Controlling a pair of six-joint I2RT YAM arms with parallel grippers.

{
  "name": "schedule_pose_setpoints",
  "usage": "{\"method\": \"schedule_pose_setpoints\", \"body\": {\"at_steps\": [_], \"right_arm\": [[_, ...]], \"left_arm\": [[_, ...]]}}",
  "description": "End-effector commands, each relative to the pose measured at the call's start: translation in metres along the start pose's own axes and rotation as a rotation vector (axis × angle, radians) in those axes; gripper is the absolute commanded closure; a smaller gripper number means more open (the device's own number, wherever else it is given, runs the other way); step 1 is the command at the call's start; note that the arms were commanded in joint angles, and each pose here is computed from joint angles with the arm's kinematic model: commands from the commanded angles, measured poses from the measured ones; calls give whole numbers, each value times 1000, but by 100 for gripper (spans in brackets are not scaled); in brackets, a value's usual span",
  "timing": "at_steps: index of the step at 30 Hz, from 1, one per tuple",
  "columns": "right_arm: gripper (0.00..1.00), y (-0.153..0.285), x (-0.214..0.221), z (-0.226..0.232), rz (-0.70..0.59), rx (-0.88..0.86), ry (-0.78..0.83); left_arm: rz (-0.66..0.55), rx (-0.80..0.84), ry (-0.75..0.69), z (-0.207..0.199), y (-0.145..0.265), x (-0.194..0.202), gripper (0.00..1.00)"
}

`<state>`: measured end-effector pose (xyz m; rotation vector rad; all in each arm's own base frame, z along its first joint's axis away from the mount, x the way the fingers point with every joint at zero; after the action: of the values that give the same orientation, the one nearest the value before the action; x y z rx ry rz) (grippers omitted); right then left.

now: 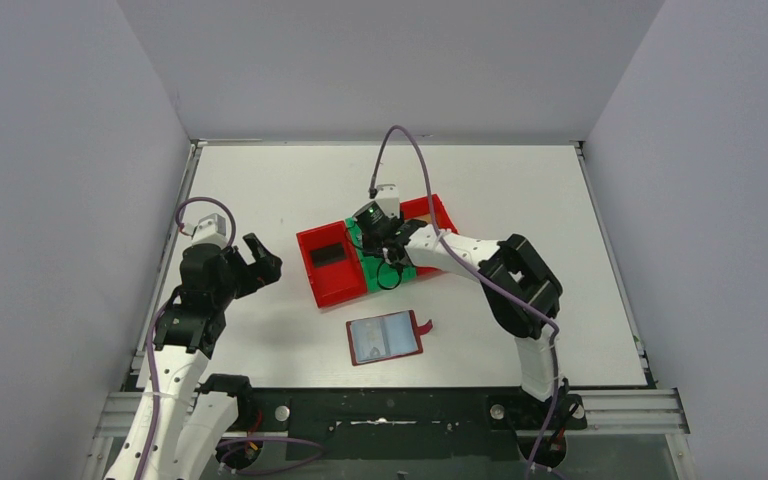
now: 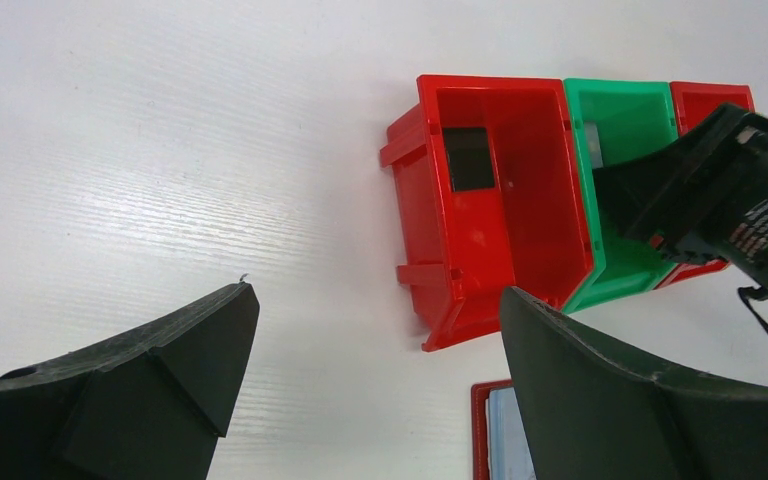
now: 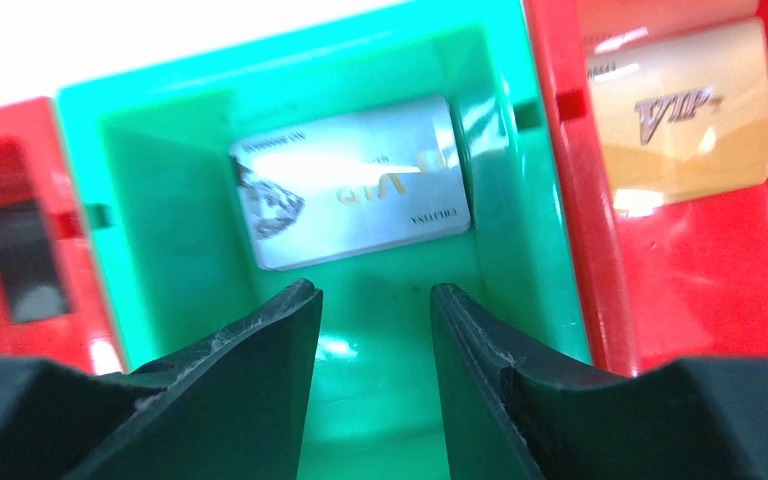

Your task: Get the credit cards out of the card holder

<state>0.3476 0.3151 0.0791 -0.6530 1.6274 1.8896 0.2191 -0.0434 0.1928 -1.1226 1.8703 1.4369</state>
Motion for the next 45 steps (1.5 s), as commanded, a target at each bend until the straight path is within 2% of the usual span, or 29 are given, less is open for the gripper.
{"method": "schedule_pose_setpoints", "body": {"at_steps": [1, 6, 10, 19, 27, 34, 45], "right_arm": [[54, 45, -67, 21, -143, -108, -48], [53, 74, -75, 23, -174, -141, -40], [46, 112, -65, 13, -221, -166, -74], [39, 149, 40, -3, -136, -224, -114], [37, 147, 104, 28, -24, -229, -59], [41, 134, 121, 48, 39, -196, 21], [42, 135, 143, 44, 78, -141, 68]], "left_arm": [[-77, 35, -20, -6, 0, -18, 7], [-79, 32, -20, -5, 1, -18, 7], [-81, 29, -19, -5, 1, -19, 7], [-85, 25, -17, -4, 1, -20, 7], [-77, 6, -13, -1, -1, -18, 7], [-77, -2, -10, 0, 0, -18, 7], [-83, 4, -9, 0, 0, -19, 7]]}}
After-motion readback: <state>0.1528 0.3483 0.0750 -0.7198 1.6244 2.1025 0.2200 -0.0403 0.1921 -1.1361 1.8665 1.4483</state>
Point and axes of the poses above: each gripper's point midway between its finger pads, its own y axis back along the fingers, its own z axis along the line the jaws close on, x = y × z, the point moved 4 cm from there along y, back along the fingers, and after that the axes turned 9 degrees about -y, right-handed, at the moved point
